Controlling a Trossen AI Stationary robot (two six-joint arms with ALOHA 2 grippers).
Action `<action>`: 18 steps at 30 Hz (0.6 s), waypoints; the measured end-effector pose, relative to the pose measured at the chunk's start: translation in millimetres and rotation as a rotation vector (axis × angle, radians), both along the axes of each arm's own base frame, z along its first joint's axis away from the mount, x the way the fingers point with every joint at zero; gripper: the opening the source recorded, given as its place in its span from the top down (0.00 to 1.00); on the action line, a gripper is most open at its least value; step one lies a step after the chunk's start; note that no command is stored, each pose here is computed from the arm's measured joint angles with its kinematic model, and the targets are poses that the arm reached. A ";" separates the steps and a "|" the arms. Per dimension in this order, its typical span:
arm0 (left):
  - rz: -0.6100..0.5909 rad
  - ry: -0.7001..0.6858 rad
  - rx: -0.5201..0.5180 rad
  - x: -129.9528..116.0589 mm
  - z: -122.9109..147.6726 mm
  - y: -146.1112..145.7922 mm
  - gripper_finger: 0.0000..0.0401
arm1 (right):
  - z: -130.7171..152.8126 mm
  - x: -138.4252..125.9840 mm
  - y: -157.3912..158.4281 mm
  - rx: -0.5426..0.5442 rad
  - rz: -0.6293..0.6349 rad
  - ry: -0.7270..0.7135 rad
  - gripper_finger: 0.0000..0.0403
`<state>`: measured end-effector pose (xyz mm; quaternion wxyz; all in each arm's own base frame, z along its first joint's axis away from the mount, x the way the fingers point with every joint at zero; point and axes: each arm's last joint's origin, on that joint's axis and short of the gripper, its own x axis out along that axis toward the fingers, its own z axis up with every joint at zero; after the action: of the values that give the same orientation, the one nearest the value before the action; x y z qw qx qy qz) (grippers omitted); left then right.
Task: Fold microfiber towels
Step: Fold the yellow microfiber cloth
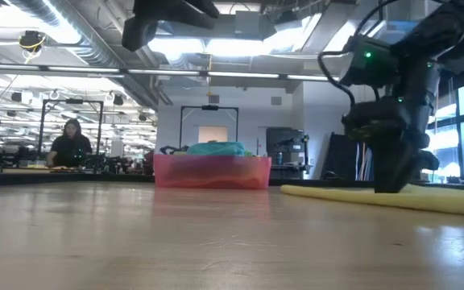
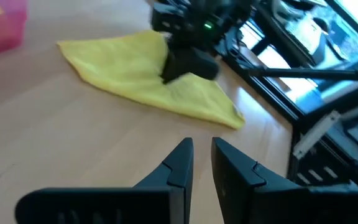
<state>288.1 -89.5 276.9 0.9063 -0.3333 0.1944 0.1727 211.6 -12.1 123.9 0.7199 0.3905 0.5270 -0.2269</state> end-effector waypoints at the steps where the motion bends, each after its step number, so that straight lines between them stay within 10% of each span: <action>1: 0.012 0.003 0.001 -0.1 -0.3 1.2 0.88 | 0.6 2.5 3.6 0.007 0.019 -0.028 0.77; 9: 0.065 0.130 0.009 -2.7 -10.7 18.5 0.87 | 7.1 32.1 43.8 0.121 0.274 -0.353 0.93; 18: -0.240 0.213 0.080 20.9 -30.0 37.5 0.71 | 0.1 46.2 75.1 0.273 0.455 -0.417 0.94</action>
<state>309.0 -52.0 246.9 0.9072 -0.2510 0.3209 0.1053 257.8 63.0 124.1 0.7856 0.3935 0.4676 0.0970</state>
